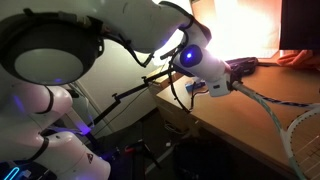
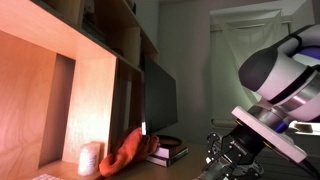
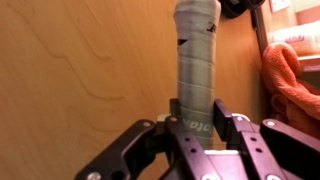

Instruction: Move the racket to the right side of the desk

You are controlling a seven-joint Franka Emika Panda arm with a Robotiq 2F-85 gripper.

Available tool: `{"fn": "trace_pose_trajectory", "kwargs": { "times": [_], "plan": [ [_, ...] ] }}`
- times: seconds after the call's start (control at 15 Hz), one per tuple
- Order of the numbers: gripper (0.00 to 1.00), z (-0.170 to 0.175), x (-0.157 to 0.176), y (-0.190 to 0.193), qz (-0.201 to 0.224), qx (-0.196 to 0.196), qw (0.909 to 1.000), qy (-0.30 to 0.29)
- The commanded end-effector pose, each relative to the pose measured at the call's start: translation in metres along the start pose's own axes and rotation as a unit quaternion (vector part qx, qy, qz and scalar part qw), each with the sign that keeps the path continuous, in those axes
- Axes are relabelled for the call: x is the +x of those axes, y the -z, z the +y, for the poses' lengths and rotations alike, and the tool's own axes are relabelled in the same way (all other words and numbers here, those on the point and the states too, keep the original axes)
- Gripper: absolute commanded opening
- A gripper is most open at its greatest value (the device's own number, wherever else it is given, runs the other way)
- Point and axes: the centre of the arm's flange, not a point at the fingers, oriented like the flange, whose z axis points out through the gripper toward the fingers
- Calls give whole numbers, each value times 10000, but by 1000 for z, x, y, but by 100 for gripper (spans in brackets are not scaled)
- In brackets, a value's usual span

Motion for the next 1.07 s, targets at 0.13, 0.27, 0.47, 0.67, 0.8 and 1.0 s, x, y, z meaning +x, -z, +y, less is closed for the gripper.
{"fn": "trace_pose_trajectory", "kwargs": {
  "times": [0.13, 0.27, 0.47, 0.67, 0.8, 1.0],
  "plan": [
    [11, 25, -6, 12, 131, -377, 9956, 846],
    [11, 38, -10, 12, 188, -732, 9898, 1205],
    [11, 58, -10, 14, 283, -1238, 9770, 1714],
    [11, 60, -5, 26, 441, -1477, 9662, 2066],
    [11, 64, 5, 32, 548, -1580, 9616, 2178],
    [11, 68, 24, 45, 686, -1607, 9596, 2205]
  ]
}}
